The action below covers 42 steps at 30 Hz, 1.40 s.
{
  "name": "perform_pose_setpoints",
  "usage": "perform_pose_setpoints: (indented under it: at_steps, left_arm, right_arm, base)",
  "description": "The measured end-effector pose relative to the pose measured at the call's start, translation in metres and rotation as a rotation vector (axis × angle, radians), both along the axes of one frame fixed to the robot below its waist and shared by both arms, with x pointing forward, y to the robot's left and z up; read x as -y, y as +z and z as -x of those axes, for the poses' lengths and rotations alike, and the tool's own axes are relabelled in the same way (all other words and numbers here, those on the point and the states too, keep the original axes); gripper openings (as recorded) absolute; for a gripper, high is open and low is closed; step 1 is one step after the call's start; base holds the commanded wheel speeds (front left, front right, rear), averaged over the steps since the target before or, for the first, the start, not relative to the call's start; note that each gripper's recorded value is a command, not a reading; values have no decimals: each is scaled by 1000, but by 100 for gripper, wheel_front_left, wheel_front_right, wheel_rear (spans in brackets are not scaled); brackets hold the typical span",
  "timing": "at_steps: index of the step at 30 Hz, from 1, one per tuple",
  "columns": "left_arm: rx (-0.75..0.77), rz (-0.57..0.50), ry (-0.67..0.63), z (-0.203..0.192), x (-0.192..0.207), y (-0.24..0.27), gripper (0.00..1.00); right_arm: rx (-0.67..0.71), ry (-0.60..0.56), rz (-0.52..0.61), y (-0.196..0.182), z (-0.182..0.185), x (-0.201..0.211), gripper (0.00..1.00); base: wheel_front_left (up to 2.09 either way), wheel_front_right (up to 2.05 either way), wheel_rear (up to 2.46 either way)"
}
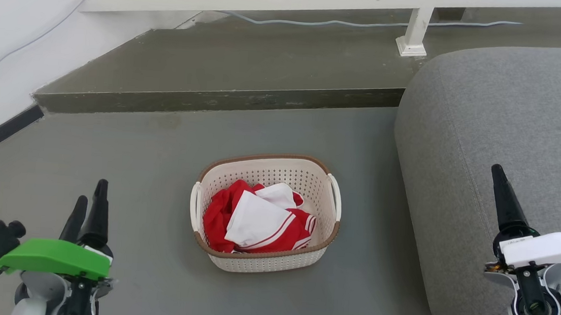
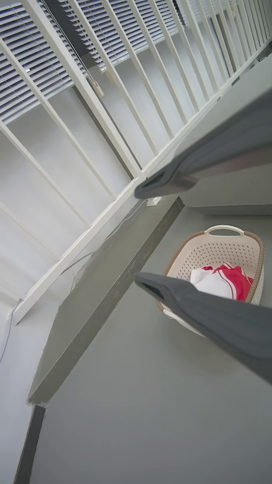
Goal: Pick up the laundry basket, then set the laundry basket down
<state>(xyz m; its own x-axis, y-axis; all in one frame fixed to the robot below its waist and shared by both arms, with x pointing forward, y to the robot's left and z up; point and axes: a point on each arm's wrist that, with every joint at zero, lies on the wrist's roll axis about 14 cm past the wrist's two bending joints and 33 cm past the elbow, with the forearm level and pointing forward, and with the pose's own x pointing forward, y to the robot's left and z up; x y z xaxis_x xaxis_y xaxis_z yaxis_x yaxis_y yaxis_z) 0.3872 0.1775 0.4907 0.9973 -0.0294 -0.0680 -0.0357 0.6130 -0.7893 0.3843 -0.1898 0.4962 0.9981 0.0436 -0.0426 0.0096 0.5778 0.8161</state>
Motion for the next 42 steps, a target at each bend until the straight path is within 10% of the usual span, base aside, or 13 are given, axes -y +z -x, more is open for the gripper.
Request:
perform_pose_setpoints:
  at_steps: [42]
  left_arm:
    - [150, -492, -48, -6, 26, 23, 100]
  right_arm:
    - [127, 28, 589, 20, -8, -17, 100]
  base:
    - [0, 0, 0]
